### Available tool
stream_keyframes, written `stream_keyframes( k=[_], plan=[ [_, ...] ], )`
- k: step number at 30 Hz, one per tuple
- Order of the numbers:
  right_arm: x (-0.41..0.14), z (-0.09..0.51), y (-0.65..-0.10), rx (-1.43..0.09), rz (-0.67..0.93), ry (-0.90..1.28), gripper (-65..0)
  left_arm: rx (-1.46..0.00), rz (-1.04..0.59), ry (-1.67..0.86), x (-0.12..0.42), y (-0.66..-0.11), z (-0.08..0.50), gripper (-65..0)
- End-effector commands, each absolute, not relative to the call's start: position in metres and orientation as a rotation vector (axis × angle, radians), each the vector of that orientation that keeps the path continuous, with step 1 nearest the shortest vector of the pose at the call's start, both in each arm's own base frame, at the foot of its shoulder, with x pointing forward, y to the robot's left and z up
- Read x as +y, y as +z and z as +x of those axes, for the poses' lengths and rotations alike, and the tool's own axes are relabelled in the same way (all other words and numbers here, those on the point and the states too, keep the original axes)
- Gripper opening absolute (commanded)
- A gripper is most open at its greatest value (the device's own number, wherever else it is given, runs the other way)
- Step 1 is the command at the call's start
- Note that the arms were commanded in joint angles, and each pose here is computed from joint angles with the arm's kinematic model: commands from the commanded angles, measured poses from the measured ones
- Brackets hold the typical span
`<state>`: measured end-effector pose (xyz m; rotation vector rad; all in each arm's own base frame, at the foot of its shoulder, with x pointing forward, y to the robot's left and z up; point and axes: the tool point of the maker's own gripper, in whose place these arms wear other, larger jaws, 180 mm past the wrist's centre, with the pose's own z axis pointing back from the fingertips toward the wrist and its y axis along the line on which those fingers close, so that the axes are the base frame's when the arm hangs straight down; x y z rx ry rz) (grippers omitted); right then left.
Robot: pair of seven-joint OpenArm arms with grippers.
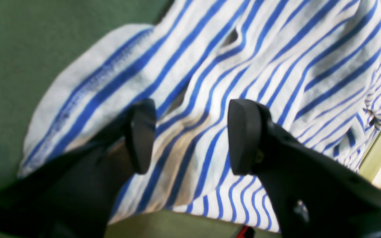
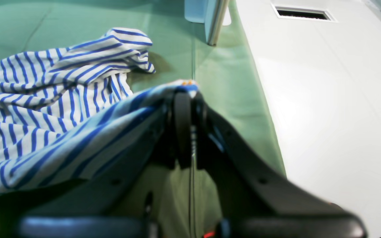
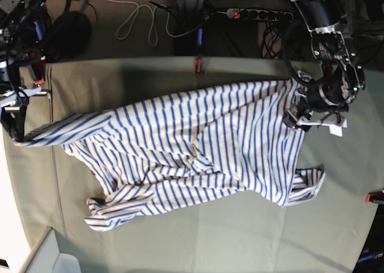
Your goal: Layout the t-shirt on the table in an organized manner, then fold the t-shirt properly
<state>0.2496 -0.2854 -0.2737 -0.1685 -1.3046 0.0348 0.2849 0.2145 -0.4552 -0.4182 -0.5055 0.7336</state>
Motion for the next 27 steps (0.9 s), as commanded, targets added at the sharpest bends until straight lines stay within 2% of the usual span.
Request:
stream_keyframes(
  k=[1,9,13,18,21,22,27],
  plan=[
    [-0.284,0.253,-0.258,-1.364,-0.166,0.053,-65.0,-0.533,-0.433,0.728,0.216,-0.447,0.295,-31.3],
    [-0.284,0.254,-0.257,-1.367,-0.166,0.052,-65.0,-0.513,-0.440,0.703,0.207,-0.451,0.295,-32.0],
    [-0.283,0.254,-0.257,-1.369,-0.165,0.053,-65.0,-0.520,-0.444,0.709,0.208,-0.450,0.295,-43.0],
    [-0.283,0.255,-0.257,-1.371,-0.165,0.053,-65.0,-0.590,-0.414,0.720,0.217,-0.446,0.302,-51.0],
    [-0.283,0.255,-0.257,-1.371,-0.165,0.053,-65.0,-0.604,-0.399,0.732,0.220,-0.448,0.302,-63.0],
    [-0.283,0.255,-0.257,-1.371,-0.165,0.053,-65.0,-0.603,-0.395,0.734,0.222,-0.448,0.302,-65.0],
    [-0.283,0.255,-0.257,-1.371,-0.165,0.053,-65.0,-0.607,-0.395,0.728,0.222,-0.447,0.302,-64.8]
  ],
)
